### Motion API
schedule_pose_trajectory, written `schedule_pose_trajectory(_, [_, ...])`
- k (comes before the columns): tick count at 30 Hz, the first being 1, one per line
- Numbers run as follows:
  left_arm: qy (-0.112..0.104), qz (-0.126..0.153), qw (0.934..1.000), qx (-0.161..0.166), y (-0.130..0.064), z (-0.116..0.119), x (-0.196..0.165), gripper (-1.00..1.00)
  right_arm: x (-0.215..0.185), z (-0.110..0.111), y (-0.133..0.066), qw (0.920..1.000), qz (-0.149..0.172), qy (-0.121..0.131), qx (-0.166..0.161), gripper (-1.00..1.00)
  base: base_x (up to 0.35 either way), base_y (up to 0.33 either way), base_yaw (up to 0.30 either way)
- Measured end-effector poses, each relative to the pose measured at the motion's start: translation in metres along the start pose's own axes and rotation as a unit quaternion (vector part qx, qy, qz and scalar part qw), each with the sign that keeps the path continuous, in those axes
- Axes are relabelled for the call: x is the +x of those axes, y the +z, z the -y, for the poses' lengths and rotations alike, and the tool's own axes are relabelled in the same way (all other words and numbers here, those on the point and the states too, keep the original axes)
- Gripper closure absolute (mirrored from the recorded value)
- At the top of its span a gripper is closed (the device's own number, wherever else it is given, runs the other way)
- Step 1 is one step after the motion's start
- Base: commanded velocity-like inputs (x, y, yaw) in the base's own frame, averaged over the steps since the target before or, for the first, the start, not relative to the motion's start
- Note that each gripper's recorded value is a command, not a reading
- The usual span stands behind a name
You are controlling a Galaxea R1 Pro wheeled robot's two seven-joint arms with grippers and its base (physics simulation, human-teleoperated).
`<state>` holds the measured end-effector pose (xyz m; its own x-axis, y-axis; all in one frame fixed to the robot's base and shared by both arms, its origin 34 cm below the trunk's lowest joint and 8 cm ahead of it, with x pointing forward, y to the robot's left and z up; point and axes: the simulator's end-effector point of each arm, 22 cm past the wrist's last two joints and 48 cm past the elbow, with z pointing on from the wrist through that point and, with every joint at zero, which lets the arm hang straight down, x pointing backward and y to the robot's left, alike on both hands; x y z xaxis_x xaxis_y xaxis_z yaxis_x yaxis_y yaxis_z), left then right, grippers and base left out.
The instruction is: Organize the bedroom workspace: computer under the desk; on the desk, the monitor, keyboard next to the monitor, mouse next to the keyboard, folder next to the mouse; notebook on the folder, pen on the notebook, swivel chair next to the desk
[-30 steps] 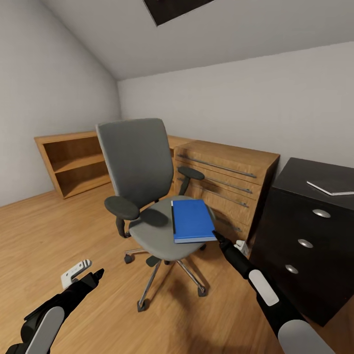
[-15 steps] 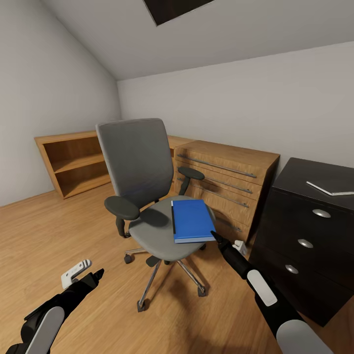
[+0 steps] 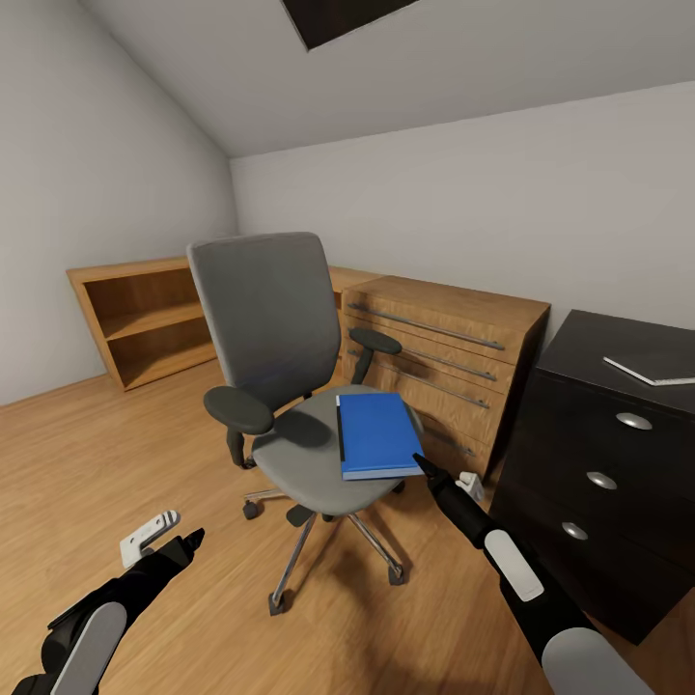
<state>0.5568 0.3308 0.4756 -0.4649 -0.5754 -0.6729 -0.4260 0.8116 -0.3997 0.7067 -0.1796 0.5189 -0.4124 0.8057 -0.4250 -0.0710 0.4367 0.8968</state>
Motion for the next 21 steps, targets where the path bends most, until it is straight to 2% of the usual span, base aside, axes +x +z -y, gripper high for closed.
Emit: schedule_pose_trajectory(21, [0.0, 0.0, 1.0, 0.0, 0.0001, 0.0002, 0.0004, -1.0, 0.0006, 0.0006, -0.0001, 1.0, 0.0, 0.001, 0.001, -1.0, 0.033, 0.0, 0.0])
